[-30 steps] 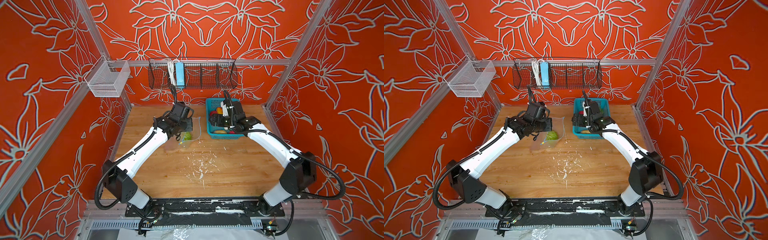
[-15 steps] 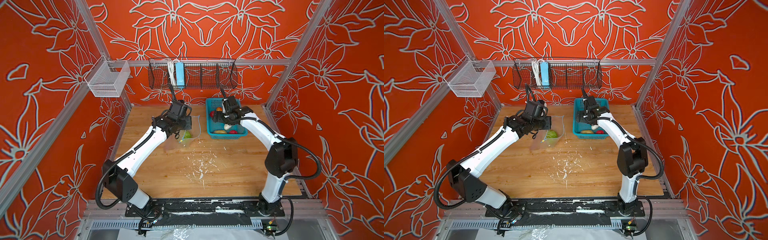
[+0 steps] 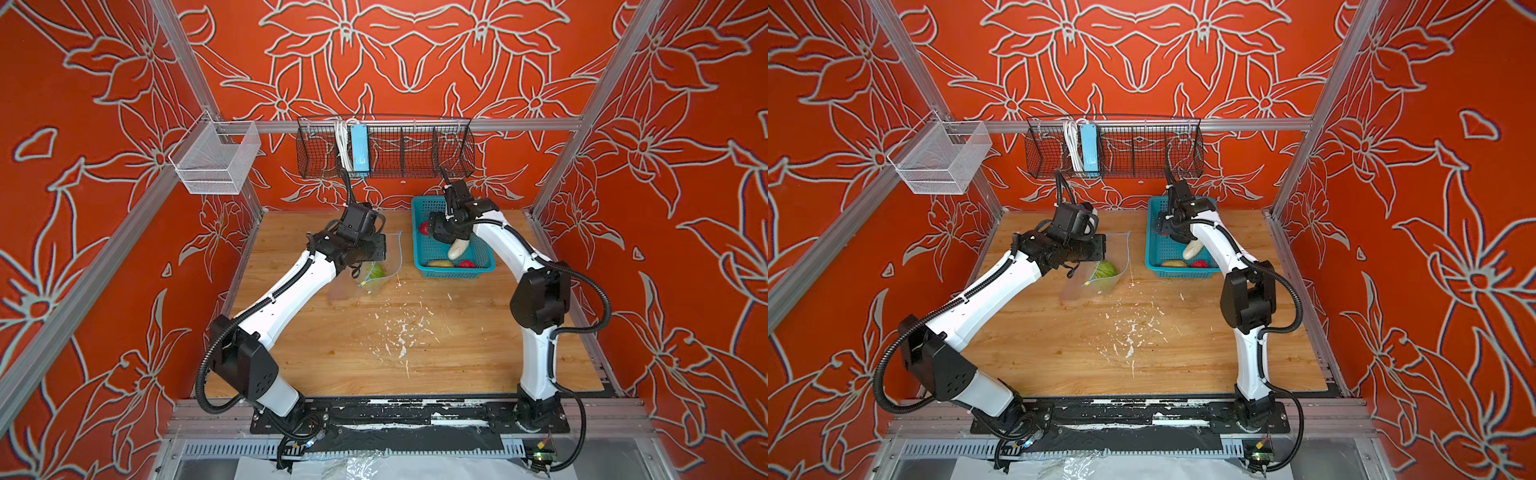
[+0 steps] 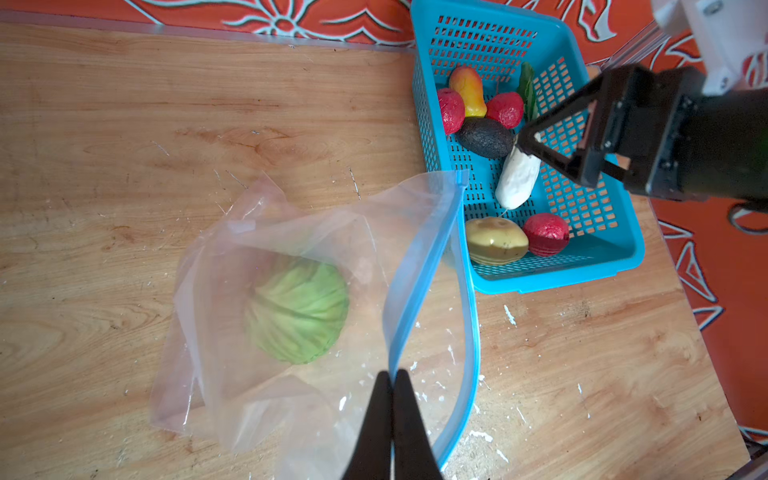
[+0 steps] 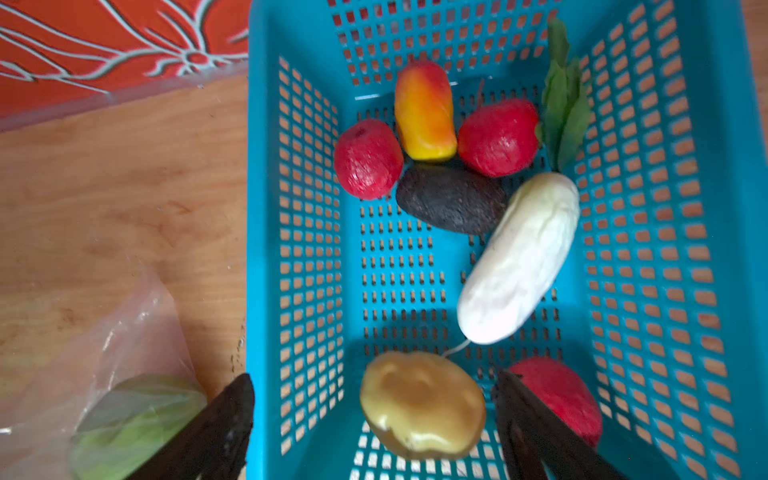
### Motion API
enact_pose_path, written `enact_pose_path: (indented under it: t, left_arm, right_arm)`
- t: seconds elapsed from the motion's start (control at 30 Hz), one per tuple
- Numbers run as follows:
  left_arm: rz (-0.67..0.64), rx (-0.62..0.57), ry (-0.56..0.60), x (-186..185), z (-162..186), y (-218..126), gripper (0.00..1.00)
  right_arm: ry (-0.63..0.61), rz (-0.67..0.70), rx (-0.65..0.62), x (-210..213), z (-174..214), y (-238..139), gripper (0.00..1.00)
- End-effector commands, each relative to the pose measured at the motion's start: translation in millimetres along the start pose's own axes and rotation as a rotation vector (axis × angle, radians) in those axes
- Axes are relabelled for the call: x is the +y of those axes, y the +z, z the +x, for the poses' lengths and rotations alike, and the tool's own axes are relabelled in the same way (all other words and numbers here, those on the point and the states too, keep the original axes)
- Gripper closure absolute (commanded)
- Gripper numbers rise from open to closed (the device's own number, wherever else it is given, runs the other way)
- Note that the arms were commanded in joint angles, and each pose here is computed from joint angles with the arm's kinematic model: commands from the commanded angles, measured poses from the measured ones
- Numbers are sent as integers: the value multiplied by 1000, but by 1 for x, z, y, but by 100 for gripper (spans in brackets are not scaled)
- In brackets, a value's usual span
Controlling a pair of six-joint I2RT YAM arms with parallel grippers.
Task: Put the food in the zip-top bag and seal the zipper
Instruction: 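Lower the open right gripper into the basket over the small red beet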
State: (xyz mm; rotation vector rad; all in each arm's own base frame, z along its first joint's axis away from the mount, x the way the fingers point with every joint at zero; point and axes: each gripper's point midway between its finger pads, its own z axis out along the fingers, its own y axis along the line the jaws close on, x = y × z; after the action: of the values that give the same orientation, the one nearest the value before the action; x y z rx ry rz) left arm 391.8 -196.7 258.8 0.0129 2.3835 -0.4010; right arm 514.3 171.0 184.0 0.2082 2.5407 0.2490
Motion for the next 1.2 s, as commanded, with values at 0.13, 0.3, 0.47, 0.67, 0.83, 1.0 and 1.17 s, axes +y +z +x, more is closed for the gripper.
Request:
enact_pose_path:
  t: [0.13,0.3,0.47,0.67,0.83,1.0,1.17]
  left_arm:
    - [-4,-36,-10,5,-2,-12,100]
    - [-35,-43,-16,12,-2,-13,100]
    - [-41,-60,-11,14,-4,-18,100]
    - [-34,-68,4,15,-5,-18,100]
    - [-34,-81,10,14,-10,-18,100]
    - [-20,-98,37,13,-11,-23,100]
    - [-22,-116,41,17,-10,-24,100]
  right_arm:
    - [53,-45,34,10,-3,32,12]
    - [49,-51,32,12,-7,46,12]
    - [55,-40,34,8,-6,57,13]
    - [94,-73,19,10,-12,68,13]
    - [128,-85,17,11,-17,75,13]
    - [161,-101,6,12,-25,80,14]
    - [211,-111,10,9,-30,87,14]
